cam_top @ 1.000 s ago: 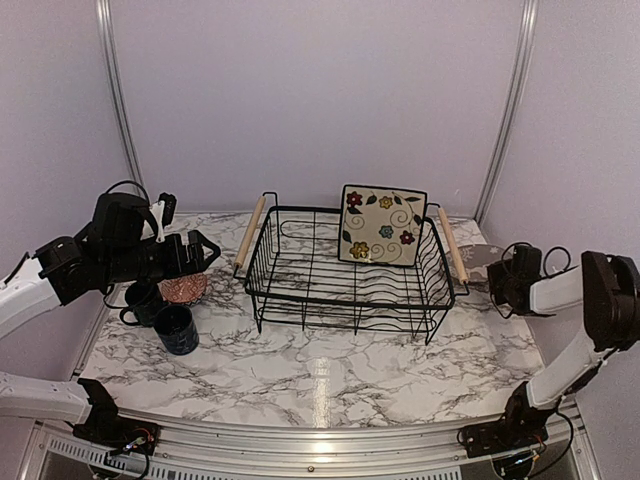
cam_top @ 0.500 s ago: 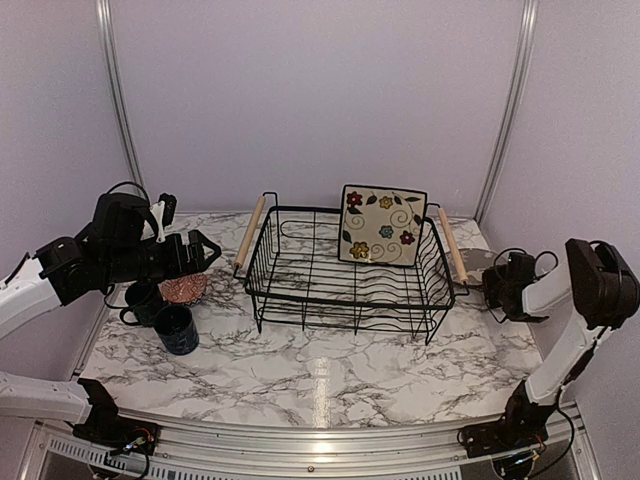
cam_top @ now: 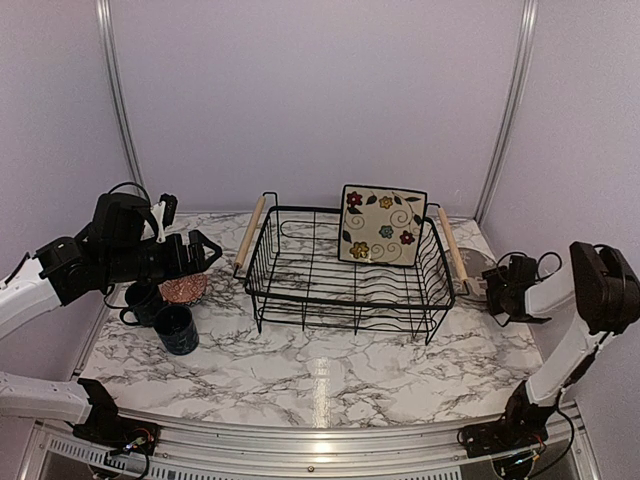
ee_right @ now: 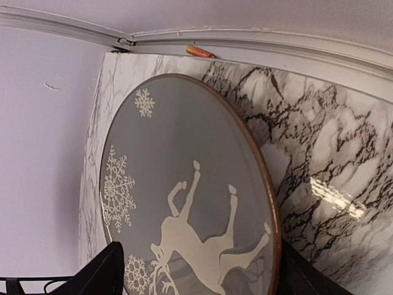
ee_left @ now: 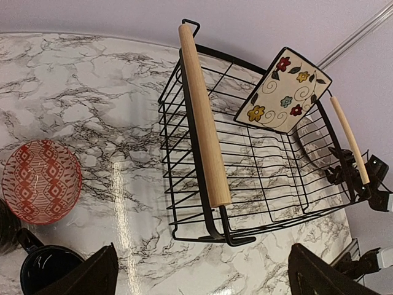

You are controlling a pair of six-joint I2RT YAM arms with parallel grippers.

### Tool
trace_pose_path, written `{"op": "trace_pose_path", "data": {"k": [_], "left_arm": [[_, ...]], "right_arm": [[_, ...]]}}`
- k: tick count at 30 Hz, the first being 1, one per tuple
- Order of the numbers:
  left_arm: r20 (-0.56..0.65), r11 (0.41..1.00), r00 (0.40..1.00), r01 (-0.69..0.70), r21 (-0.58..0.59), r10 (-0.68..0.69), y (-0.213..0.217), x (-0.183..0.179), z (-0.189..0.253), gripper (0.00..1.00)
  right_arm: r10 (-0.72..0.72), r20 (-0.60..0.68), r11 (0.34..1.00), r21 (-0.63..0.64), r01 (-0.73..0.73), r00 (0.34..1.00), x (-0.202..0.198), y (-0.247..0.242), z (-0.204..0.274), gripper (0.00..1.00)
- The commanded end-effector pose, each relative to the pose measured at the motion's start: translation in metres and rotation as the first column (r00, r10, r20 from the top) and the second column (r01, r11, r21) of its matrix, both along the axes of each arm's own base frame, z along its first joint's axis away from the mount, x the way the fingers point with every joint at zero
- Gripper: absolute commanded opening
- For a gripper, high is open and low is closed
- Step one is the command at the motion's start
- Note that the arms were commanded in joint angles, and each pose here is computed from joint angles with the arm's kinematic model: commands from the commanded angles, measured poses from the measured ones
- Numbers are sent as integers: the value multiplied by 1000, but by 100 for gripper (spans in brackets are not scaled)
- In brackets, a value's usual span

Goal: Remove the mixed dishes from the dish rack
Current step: Place the plate in the corner of the board.

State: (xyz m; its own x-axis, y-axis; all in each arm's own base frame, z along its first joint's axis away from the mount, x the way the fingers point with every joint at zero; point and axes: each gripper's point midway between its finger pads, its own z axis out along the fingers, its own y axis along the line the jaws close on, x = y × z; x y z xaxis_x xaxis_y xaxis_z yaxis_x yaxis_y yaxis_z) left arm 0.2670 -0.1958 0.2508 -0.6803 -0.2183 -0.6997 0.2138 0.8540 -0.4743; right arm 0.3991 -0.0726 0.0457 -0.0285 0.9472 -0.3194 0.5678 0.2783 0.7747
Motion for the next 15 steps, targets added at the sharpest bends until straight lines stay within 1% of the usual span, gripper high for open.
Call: {"op": "trace_pose_path", "data": {"k": [1,2,4,7,9,12,15], "left_arm": [[15,1000,1000,6,-2,-6,0,0,-1,99],[16,1000,1000,6,-4,-6,0,0,-1,99],[15,1000,1000,8,0,-8,0,0,-2,99],[14,1000,1000,10,10,-10,-1,2,-4,99],[13,1000,1000,9,15,-9,-1,2,-5,99],[15,1000,1000,9,17,-9,0,2,-7,99],[20,1000,1000,11,15,-12,-1,3,-4,99]], "right_arm": [[-42,-81,994,-101,33,996,-8,-19,13,80],[-37,-104,993,-116,25,994,-10,-19,14,83],[-25,-128,990,-142,7,991,-12,-20,21,86],[-24,-154,983,-185,-5,988,-20,-23,30,87],[-34,-179,970,-242,-11,983,-26,-28,39,87],[-37,-185,930,-367,-34,982,-28,-39,68,87],[38,-158,867,-486,-111,987,-17,-40,110,86]]}}
